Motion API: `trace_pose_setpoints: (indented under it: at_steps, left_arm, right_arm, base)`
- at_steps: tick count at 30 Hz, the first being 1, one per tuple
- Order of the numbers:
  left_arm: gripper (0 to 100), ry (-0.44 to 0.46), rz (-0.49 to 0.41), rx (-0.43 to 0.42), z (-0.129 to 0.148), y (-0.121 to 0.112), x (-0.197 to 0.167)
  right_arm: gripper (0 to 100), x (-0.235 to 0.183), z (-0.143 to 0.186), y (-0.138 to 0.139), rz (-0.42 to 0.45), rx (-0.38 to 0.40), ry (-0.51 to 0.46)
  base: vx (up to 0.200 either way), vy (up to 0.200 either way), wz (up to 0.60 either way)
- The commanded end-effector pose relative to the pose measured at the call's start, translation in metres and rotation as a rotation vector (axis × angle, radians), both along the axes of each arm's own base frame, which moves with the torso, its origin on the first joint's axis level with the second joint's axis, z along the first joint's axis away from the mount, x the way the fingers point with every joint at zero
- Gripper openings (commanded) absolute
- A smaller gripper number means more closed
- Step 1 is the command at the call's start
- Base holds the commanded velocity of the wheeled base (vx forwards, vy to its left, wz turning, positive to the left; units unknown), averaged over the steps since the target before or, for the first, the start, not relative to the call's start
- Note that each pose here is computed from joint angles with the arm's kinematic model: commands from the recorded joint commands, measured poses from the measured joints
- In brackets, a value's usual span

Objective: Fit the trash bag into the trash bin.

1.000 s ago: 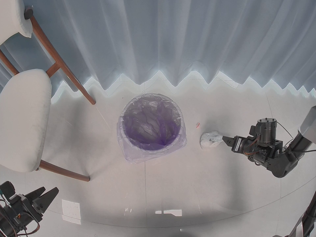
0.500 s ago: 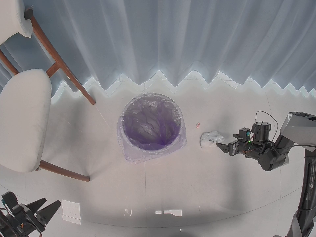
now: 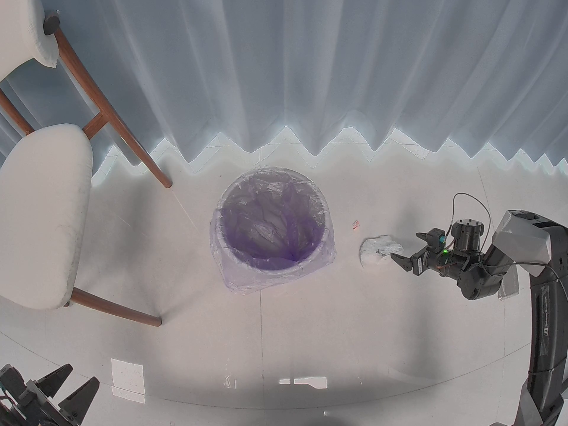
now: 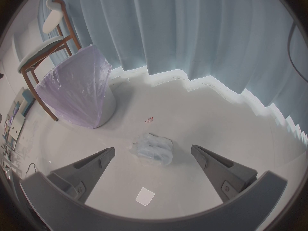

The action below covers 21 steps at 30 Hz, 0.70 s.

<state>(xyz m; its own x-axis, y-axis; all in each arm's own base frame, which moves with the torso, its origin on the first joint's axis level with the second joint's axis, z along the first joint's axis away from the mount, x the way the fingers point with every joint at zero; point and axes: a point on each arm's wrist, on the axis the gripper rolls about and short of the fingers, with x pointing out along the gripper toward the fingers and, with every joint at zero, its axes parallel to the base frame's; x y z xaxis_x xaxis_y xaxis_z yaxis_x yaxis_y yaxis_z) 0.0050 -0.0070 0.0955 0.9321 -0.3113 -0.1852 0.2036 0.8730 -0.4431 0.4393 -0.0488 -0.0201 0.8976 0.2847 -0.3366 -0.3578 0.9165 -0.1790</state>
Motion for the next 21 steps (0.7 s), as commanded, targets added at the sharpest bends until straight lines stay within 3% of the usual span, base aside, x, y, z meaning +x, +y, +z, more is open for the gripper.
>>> trace_pose_setpoints:
  at_steps: [1, 5, 10, 13, 18, 21]
  left_arm:
    - [100, -0.132, 0.021, 0.061, -0.014, 0.0, -0.02]
    - [100, -0.176, 0.035, 0.117, -0.013, 0.0, -0.025]
    - [100, -0.243, 0.056, 0.323, -0.016, 0.001, -0.026]
    - [100, -0.267, 0.052, 0.392, -0.017, 0.002, -0.027]
    - [100, -0.237, 0.174, 0.383, -0.017, 0.004, -0.027]
    - [100, -0.242, 0.15, 0.379, -0.017, 0.004, -0.027]
  right_arm:
    - [100, 0.017, -0.019, 0.001, 0.049, -0.002, -0.005]
    - [100, 0.027, -0.023, 0.0, 0.114, -0.032, -0.026]
    - [100, 0.036, -0.027, -0.003, 0.176, -0.052, -0.044]
    - [100, 0.043, -0.03, -0.008, 0.185, -0.067, -0.052]
    - [100, 0.052, -0.036, -0.028, 0.147, -0.072, -0.074]
    - [100, 0.05, -0.042, -0.031, 0.144, -0.068, -0.063]
  base:
    - [0.0, 0.0, 0.0]
    - [0.0, 0.0, 0.0]
    - [0.0, 0.0, 0.0]
    - [0.0, 0.0, 0.0]
    - [0.0, 0.0, 0.0]
    - [0.0, 0.0, 0.0]
